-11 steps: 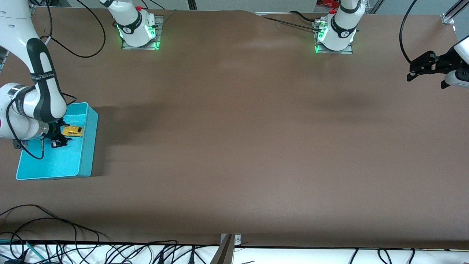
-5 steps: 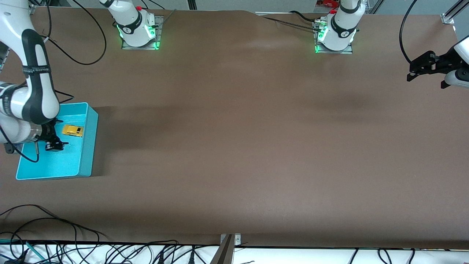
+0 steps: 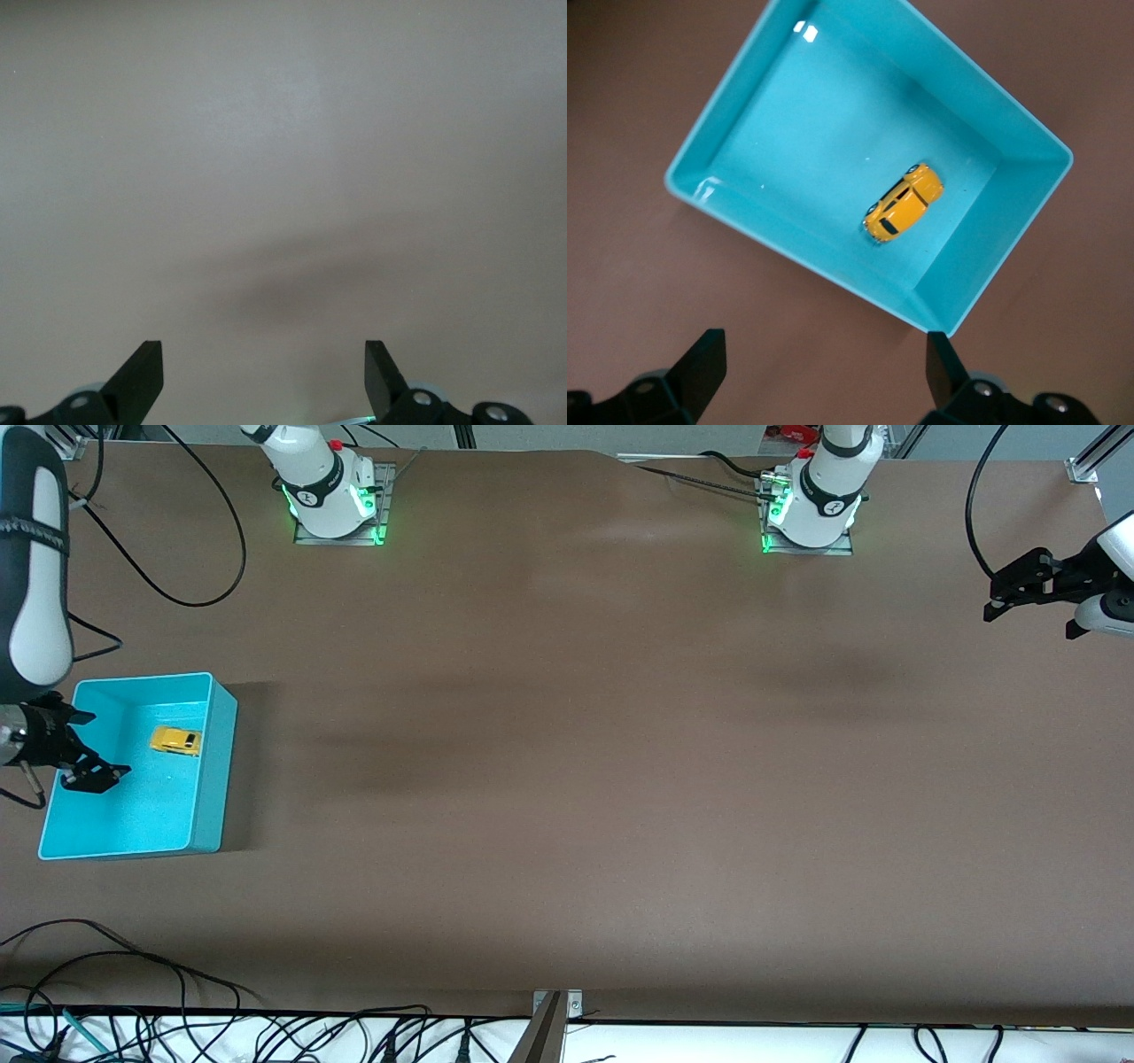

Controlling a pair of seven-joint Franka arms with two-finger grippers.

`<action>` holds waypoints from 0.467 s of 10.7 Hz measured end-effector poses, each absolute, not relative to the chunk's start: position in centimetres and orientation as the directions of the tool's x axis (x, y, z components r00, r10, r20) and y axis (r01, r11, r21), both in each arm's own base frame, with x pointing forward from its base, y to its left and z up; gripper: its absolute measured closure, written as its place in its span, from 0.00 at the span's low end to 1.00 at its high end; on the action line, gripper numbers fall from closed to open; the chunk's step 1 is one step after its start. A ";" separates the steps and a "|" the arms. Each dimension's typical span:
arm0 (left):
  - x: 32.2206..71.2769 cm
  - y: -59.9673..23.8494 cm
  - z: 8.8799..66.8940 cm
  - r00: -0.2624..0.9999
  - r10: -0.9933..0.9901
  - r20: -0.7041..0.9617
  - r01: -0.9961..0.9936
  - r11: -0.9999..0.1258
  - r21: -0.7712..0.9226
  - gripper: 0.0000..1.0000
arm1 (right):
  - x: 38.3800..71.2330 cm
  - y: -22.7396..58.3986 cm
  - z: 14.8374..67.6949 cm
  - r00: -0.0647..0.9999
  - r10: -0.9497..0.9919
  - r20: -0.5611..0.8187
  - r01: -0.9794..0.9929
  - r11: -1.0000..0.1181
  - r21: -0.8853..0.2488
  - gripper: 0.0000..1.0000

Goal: Wind up and store yellow beetle car

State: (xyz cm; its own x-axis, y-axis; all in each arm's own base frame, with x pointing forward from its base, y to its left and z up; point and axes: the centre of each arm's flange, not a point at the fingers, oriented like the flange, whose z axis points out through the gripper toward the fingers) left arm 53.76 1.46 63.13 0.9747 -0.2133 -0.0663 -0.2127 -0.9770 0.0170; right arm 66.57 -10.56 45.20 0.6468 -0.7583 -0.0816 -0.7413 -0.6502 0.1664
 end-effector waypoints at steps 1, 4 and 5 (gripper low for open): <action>53.8 1.5 63.1 0.975 -0.213 -0.067 -0.212 -0.977 0.017 0.00 | 66.5 -9.7 47.0 0.691 -0.717 -0.094 -0.708 -0.697 0.115 0.00; 53.8 1.5 63.1 0.975 -0.213 -0.067 -0.212 -0.977 0.017 0.00 | 66.8 -6.5 52.8 0.848 -0.528 -0.040 -0.528 -0.849 0.007 0.00; 53.8 1.5 63.1 0.975 -0.213 -0.067 -0.212 -0.977 0.017 0.00 | 66.9 -5.1 54.5 0.900 -0.435 -0.012 -0.435 -0.900 -0.016 0.00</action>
